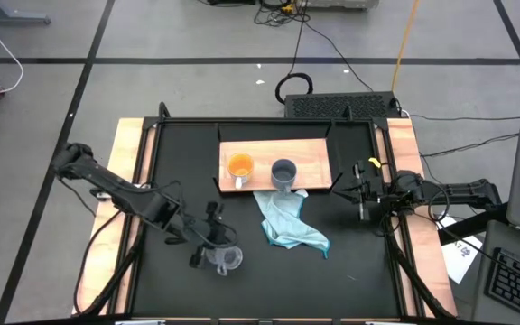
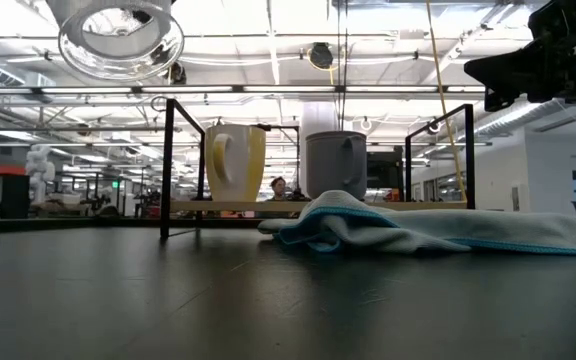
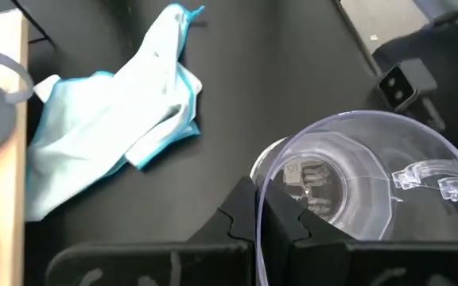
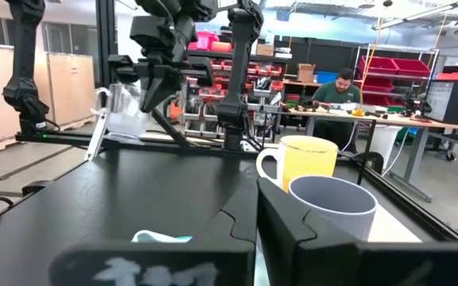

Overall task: Stack small to large cups/mugs on shelf
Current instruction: Put the transparent mug on the shelf

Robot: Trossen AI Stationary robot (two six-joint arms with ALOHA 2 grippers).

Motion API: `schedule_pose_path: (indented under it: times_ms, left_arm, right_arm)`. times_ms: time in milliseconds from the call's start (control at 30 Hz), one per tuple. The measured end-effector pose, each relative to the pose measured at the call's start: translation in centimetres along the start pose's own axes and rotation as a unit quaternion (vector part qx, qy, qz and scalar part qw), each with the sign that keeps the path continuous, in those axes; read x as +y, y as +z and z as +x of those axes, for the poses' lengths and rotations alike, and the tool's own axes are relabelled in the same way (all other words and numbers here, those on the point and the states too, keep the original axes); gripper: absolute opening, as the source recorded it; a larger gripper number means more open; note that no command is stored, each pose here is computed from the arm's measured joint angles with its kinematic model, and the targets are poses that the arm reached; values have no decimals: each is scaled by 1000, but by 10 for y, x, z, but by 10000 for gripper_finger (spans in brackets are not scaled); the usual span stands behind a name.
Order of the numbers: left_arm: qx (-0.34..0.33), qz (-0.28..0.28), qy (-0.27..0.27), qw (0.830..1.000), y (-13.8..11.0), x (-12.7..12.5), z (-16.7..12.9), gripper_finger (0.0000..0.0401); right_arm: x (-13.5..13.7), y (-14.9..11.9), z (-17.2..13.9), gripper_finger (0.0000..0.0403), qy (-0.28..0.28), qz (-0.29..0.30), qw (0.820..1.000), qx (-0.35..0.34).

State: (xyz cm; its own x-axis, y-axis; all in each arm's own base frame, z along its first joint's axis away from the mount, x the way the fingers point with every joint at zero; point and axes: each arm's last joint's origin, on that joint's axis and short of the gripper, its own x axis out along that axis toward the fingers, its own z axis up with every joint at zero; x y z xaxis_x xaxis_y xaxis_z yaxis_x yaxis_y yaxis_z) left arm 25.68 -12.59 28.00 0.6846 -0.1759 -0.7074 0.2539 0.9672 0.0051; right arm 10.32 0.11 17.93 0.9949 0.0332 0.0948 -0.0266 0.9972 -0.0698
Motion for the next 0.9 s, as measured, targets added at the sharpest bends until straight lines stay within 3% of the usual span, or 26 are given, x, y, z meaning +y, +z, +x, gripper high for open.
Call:
schedule_pose_path:
  times_ms: [333,667,900]
  left_arm:
    - [7,-6,16,1000,-28,23,-14,1]
    - [-108,-8,-9,994,-76,40,-33,0]
    - [-136,-10,-2,991,-106,50,-27,0]
  right_arm:
    - [0,-1,0,0,0,1,1000,7]
    - [0,-1,0,0,0,2,1000,8]
    - [0,-2,0,0,0,2,1000,8]
